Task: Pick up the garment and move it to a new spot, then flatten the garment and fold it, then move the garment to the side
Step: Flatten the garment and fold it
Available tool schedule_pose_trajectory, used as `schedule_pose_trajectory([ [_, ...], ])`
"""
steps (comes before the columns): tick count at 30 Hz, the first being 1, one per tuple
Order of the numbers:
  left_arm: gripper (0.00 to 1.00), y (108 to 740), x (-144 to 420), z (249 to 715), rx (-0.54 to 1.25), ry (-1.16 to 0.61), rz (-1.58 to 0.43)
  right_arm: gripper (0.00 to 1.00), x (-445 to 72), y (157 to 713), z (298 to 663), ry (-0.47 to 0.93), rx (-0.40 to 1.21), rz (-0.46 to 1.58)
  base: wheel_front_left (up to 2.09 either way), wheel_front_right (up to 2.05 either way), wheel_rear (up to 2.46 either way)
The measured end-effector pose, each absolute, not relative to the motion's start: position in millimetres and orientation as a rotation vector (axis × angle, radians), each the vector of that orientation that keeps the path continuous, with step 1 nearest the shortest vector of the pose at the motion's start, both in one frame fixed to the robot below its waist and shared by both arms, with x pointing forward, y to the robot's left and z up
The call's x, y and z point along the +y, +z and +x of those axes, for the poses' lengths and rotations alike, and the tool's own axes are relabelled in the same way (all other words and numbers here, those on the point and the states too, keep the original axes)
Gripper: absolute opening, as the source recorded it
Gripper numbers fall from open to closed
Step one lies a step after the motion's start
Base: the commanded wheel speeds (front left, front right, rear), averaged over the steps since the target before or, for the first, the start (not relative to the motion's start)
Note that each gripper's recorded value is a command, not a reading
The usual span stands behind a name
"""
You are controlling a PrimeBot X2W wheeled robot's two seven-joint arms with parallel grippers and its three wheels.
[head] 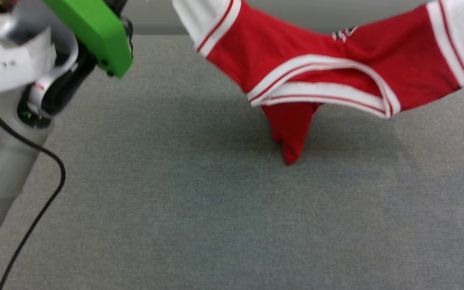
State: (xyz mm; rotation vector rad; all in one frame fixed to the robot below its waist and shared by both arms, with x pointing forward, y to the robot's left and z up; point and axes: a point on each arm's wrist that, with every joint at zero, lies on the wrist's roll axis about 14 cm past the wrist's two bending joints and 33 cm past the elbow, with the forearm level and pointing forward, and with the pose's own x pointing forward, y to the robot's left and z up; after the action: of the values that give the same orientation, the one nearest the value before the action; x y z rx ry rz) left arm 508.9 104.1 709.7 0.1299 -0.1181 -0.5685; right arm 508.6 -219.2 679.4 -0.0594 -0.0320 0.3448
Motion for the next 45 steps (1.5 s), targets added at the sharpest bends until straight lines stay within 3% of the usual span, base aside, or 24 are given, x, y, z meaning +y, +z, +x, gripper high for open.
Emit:
schedule_pose_trajectory([
  [17, 0.00, 811, 94, 636, -0.376, -0.467, 0.134, 0.00, -229, 777, 640, 0.177, -0.224, -0.170, 0.00, 0.00, 0.00],
  [27, 0.00, 768, 116, 686, -0.328, -0.397, 0.092, 0.00, -221, 738, 688, 0.166, -0.179, -0.162, 0.00, 0.00, 0.00],
  [35, 0.00, 710, 137, 689, -0.270, -0.362, 0.046, 0.00, -202, 692, 684, 0.230, -0.146, -0.110, 0.00, 0.00, 0.00],
  [45, 0.00, 616, 161, 634, -0.121, -0.347, -0.026, 0.00, -190, 602, 629, 0.291, 0.014, -0.037, 0.00, 0.00, 0.00],
])
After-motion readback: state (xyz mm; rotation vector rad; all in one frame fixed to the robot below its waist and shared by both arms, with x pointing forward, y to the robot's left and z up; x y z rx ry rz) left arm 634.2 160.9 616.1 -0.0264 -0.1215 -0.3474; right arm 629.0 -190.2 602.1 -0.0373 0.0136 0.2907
